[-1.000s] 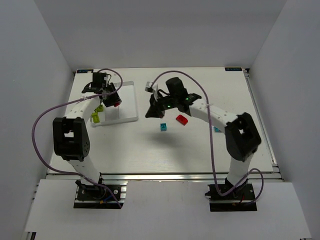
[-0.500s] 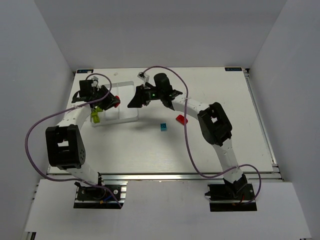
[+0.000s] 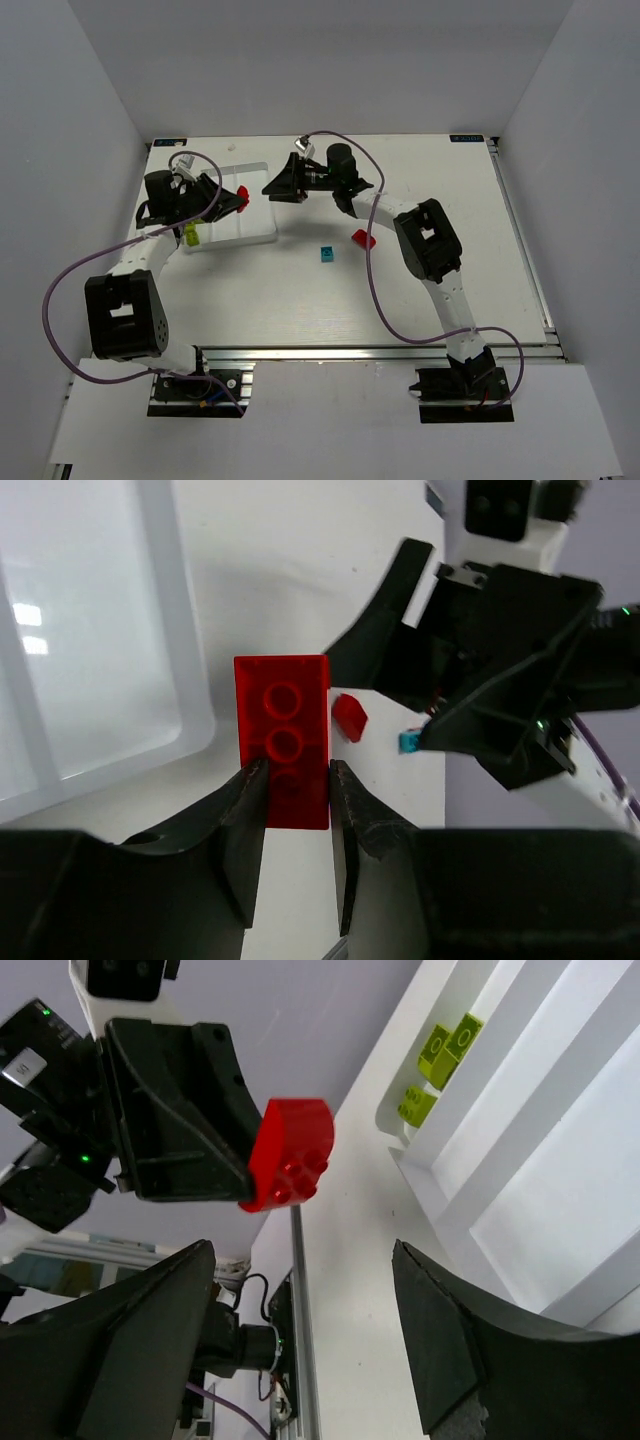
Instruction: Sort the legos into containers by color
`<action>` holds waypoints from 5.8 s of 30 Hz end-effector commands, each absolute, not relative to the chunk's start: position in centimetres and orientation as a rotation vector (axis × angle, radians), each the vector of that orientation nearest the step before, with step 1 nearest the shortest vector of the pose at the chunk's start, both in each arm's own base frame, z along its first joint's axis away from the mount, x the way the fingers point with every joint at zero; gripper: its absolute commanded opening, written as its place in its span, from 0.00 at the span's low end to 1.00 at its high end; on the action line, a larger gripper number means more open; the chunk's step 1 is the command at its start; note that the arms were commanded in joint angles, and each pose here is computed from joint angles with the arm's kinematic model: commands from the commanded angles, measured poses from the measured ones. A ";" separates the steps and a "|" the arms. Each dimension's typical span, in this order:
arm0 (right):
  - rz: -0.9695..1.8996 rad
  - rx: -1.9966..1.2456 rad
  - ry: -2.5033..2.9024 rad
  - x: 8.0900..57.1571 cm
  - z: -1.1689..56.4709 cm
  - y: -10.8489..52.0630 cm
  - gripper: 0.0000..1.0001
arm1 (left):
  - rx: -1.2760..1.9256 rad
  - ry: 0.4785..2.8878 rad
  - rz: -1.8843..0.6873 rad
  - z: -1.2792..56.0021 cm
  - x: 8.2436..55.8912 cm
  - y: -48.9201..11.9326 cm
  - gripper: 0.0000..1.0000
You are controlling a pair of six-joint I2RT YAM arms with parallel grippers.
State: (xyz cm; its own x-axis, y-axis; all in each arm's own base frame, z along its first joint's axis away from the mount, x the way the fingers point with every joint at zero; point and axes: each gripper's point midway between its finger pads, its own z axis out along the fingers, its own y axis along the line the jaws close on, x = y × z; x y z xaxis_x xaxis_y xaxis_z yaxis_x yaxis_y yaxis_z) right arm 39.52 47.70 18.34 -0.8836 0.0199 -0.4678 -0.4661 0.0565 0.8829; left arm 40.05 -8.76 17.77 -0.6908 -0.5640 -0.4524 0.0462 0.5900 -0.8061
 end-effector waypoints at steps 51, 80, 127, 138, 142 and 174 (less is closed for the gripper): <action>2.096 -0.579 1.701 37.3 24.0 47.0 0.00 | -0.065 2.039 -1.258 21.0 36.7 -11.1 0.79; 2.142 -0.643 1.700 35.4 23.7 47.8 0.00 | 0.103 1.960 -1.486 21.3 35.3 -13.7 0.86; 0.678 -0.748 1.979 37.7 21.6 23.1 0.89 | -0.472 2.403 -0.309 8.4 45.8 0.4 0.36; 0.666 -0.803 2.039 36.7 17.5 20.8 0.70 | -0.408 2.414 -0.342 8.7 46.5 -1.2 0.66; 0.615 -0.822 2.068 37.0 16.1 19.9 0.84 | -0.408 2.386 -0.322 10.1 46.5 -0.9 0.67; 0.378 -1.262 2.201 37.0 6.1 23.4 0.00 | -0.147 1.785 -0.469 25.0 31.8 -4.4 0.83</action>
